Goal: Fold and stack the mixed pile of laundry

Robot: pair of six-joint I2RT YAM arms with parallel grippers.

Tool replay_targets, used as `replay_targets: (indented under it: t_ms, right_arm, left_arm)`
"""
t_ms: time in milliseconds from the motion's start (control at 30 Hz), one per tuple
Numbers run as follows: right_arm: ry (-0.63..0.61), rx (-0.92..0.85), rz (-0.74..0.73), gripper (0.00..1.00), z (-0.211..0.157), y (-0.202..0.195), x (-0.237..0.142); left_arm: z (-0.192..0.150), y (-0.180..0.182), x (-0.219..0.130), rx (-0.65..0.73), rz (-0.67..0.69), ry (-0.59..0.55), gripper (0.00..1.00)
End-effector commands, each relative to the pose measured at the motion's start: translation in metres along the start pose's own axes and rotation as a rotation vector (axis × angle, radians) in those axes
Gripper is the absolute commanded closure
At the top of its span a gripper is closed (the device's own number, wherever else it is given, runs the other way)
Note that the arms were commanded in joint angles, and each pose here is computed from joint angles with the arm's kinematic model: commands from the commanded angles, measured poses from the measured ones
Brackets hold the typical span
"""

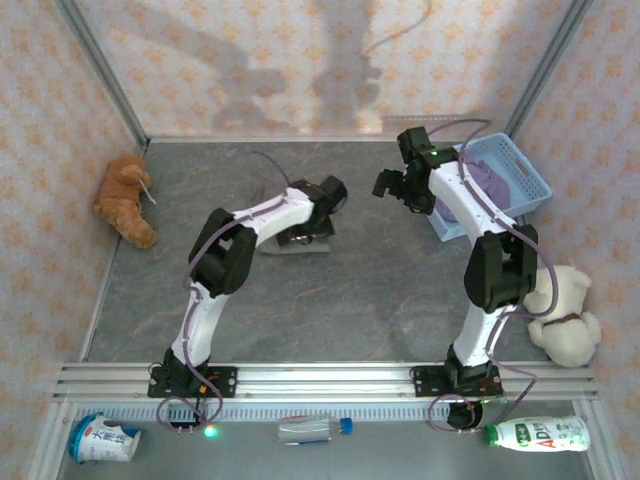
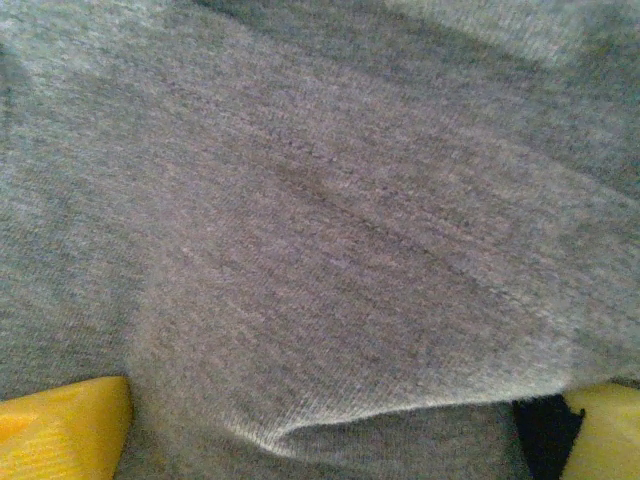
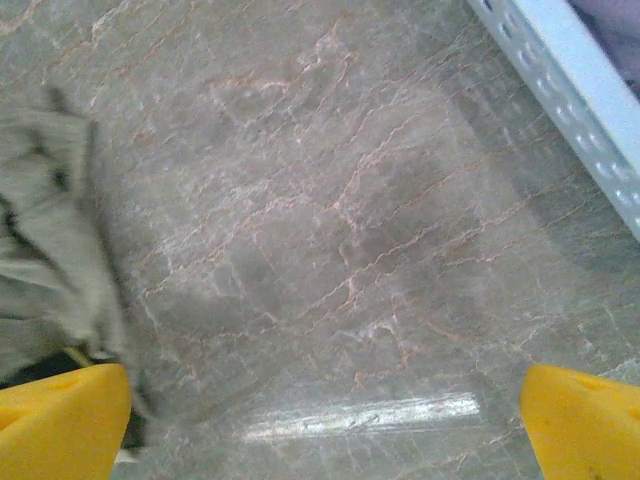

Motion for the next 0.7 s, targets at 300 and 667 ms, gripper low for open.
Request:
replay_targets:
  t_ms: [300,667]
  right_arm:
    - [-0.099,0.046,-0.171,0.01,0.034,-0.005,0.008]
    - [-0.207,0.177,-0.240,0.00,0.111,-0.042,-0.003]
  left_arm:
    - [0.089,0.164,0.040,0.125,0.175,0.117,0.03]
    - [0.123,0.203,0.084,-0.056,0.103,0.174,0.03]
Point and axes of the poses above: each hand's point on the last joint's axis, 136 mm out from that joint toward the fingers, its own x axis out along the fingers, its own y axis along the line the jaws close on, z = x × y, the point moved 6 cm from there along -x, back along the fingers, and after that the axes turned 11 degrees about x, right-handed, at the moved point
